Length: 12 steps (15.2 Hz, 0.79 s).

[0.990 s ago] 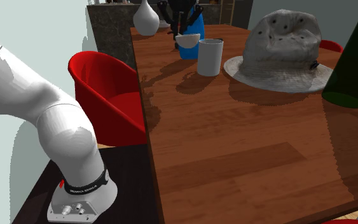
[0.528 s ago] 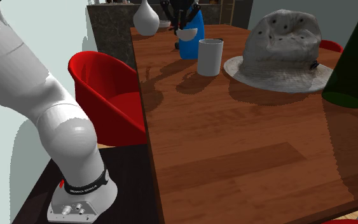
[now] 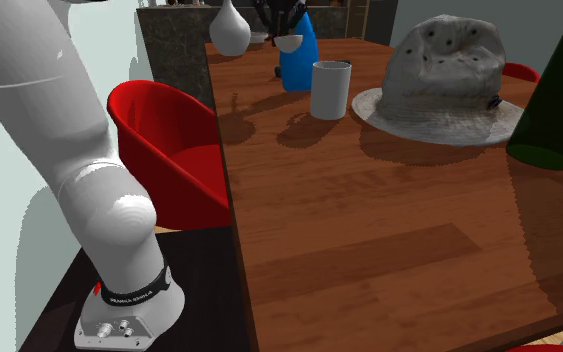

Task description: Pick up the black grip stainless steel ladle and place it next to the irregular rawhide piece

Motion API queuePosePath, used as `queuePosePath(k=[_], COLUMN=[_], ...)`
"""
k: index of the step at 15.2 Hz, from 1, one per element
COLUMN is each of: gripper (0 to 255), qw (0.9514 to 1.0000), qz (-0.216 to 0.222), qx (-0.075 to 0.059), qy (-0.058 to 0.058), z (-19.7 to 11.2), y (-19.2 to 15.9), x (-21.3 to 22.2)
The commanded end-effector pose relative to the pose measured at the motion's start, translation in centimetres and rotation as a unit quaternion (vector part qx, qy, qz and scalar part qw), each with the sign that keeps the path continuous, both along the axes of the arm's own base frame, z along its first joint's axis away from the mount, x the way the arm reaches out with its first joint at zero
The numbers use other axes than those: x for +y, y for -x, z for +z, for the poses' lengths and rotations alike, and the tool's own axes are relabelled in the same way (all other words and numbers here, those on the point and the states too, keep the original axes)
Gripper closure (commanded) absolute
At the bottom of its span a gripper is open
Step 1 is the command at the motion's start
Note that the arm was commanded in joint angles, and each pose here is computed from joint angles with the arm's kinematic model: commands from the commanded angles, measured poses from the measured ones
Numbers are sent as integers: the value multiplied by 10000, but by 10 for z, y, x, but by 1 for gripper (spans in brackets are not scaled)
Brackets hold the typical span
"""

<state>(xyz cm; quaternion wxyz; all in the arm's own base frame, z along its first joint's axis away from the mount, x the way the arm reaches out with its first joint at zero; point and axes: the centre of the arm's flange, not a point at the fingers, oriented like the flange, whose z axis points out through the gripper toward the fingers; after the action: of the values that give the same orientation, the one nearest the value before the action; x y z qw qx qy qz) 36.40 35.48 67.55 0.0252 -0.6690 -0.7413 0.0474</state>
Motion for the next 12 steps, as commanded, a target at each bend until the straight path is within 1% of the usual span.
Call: queuePosePath(k=[1, 4, 12], gripper=[255, 255, 255], qw=[10000, 10000, 10000], qz=[-5, -5, -5], qx=[1, 1, 1], qy=[-2, -2, -2], z=[-2, -1, -44], y=[-3, -7, -7], x=[25, 65, 65])
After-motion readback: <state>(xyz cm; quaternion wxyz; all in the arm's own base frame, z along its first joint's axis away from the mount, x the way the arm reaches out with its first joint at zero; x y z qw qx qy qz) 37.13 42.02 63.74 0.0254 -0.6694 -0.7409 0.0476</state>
